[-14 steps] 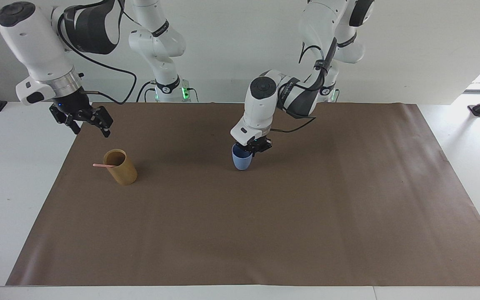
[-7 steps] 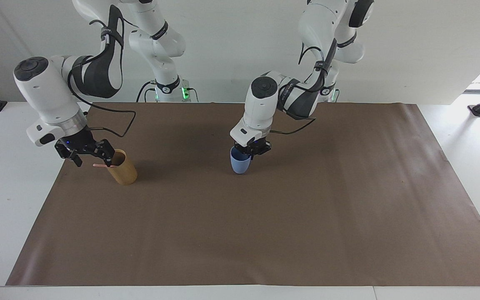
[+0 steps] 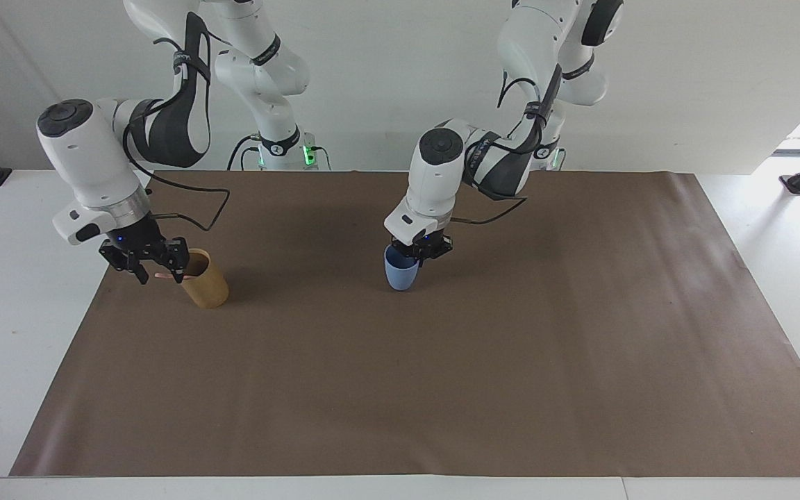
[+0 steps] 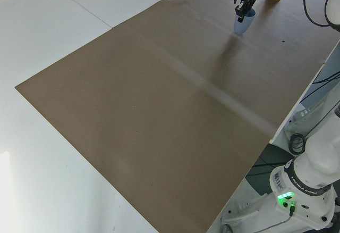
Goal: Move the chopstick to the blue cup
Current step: 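Carry the blue cup with the left gripper toward the table center, then lift the pink chopstick from the tan cup with the right gripper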
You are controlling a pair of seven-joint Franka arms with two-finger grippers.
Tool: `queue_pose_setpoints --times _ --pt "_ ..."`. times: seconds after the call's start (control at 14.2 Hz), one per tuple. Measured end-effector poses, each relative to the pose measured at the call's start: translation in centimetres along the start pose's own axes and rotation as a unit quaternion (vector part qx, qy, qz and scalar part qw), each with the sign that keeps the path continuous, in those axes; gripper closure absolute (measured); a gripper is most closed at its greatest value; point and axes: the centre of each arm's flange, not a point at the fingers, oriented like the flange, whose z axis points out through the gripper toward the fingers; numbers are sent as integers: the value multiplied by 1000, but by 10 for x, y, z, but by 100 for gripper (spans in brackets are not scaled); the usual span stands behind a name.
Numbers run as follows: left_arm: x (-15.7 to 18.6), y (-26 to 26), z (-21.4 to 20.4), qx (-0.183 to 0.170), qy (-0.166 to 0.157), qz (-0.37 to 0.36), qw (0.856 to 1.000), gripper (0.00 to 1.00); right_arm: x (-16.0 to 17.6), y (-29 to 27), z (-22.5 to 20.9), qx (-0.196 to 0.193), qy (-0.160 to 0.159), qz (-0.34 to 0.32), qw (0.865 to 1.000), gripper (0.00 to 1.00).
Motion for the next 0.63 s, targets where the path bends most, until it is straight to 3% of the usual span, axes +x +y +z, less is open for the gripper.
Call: queue_pose_setpoints --times 0.21,0.35,0.63 --pt "1 -1 2 1 -1 -1 1000 95 2 -2 -3 24 9 7 1000 91" --pt "1 -1 4 2 -3 -1 1000 95 4 -4 -10 41 21 14 999 91" --pt "2 -2 5 3 -3 -11 1000 95 11 -6 -50 38 50 10 998 91"
